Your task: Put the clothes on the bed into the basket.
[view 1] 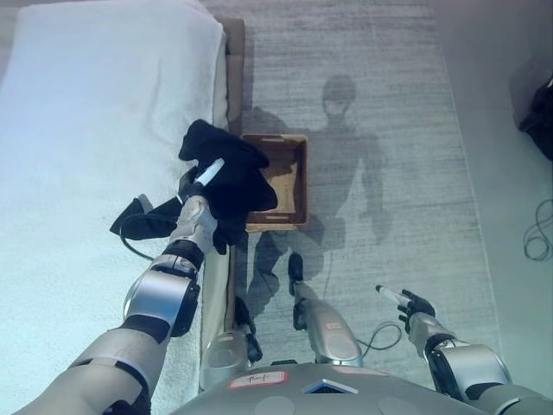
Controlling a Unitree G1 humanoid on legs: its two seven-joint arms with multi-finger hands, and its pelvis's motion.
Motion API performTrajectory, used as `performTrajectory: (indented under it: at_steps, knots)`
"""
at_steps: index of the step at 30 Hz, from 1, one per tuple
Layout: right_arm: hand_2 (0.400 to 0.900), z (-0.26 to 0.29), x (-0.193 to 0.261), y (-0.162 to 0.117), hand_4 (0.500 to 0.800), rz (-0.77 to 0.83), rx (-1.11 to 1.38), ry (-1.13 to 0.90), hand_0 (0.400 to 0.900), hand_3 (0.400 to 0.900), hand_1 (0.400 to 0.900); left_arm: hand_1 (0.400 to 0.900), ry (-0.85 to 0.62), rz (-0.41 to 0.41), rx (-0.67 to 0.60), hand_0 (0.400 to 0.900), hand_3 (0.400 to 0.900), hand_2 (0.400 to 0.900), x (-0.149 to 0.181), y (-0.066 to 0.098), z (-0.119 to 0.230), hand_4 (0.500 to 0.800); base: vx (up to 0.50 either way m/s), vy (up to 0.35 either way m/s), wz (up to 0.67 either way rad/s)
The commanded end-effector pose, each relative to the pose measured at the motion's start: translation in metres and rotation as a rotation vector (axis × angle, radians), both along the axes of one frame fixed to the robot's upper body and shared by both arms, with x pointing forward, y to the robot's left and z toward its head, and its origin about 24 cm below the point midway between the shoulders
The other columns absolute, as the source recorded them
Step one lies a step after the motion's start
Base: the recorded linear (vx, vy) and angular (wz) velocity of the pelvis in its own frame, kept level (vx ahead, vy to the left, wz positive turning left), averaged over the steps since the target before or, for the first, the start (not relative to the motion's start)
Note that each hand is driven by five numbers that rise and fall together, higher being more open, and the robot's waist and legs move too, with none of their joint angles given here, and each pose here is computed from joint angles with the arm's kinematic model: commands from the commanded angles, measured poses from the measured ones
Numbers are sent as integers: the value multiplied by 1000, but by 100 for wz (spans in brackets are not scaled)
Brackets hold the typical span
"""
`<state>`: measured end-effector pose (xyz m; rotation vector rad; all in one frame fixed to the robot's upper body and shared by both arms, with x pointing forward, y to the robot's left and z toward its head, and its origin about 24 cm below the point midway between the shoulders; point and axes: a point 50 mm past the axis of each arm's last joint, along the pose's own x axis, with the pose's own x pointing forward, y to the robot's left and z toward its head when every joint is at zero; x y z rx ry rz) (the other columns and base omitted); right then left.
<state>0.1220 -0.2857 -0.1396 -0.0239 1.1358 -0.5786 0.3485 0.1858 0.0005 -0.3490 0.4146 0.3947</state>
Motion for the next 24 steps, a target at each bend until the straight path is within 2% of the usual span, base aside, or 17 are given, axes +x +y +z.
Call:
performTrajectory:
  at_steps: [1,4,8,9,12,16,24]
  knots:
    - [900,24,19,-38,800,-57,-135,-72,900,900,900,400,-342,-43,35,400,400,400,54,-17,103,500,21,-21,-16]
    - [900,25,24,-35,800,-48,-136,-86,900,900,900,400,-344,-55,66,400,400,400,58,-16,112,500,38,-32,-22]
    - [900,26,33,-31,800,-31,-136,-107,900,900,900,400,-333,-45,137,400,400,400,62,1,125,500,36,-38,-25]
    - [900,26,34,-30,800,-23,-134,-105,900,900,900,900,-311,-36,158,900,900,900,63,9,126,800,37,-44,-28]
    - [900,26,37,-27,800,-9,-131,-105,900,900,900,900,-288,-10,147,900,900,900,62,27,128,800,56,-41,-30]
    - [900,23,34,-24,800,-1,-123,-85,900,900,900,900,-251,9,197,900,900,900,61,46,135,800,66,-46,-16]
    - [900,25,40,-23,800,3,-116,-93,900,900,900,900,-201,-22,205,900,900,900,60,44,130,800,40,-25,0]
